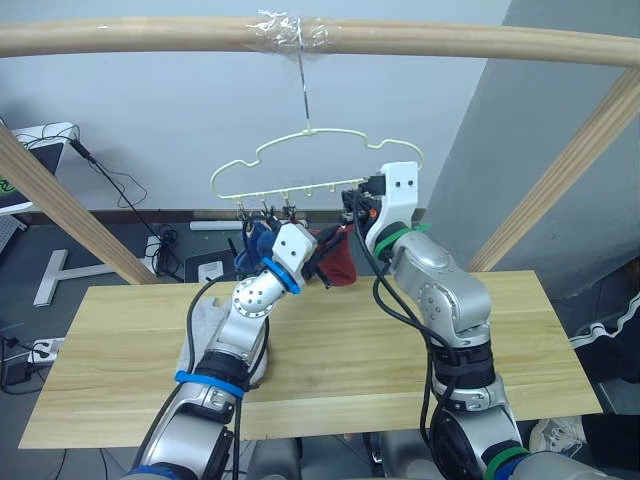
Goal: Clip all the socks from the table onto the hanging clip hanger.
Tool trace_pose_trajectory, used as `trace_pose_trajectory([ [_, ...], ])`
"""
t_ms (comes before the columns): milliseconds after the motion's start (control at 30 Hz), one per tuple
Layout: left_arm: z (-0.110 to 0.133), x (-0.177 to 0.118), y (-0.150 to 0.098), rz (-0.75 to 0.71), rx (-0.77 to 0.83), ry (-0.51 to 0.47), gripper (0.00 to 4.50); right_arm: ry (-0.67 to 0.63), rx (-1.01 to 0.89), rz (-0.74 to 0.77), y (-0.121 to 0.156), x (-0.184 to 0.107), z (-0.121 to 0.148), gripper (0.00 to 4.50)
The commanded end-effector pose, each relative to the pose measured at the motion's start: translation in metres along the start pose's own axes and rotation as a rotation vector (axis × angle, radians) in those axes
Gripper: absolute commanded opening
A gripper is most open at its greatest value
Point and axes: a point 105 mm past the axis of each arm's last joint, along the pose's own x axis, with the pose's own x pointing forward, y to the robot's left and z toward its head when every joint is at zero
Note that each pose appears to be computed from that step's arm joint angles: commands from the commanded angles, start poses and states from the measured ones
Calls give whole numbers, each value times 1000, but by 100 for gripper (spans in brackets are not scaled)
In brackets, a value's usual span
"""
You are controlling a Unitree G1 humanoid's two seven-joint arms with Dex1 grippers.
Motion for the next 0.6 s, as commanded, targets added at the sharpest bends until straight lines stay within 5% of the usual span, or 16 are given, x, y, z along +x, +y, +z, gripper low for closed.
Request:
trace_pose_trajectory([
  [33,21,6,10,31,21,-90,0,-34,41,26,10,-1,10,188],
  [200,17,5,10,25,-12,-74,0,-30,36,25,9,-1,10,383],
  [233,16,4,10,22,-31,-68,28,-29,33,27,10,-1,10,413],
  [433,7,-5,2,-34,-53,-22,210,-28,-84,48,12,-7,7,414],
  [600,7,-19,-2,-103,-121,-3,210,-40,-202,69,15,-19,2,414],
])
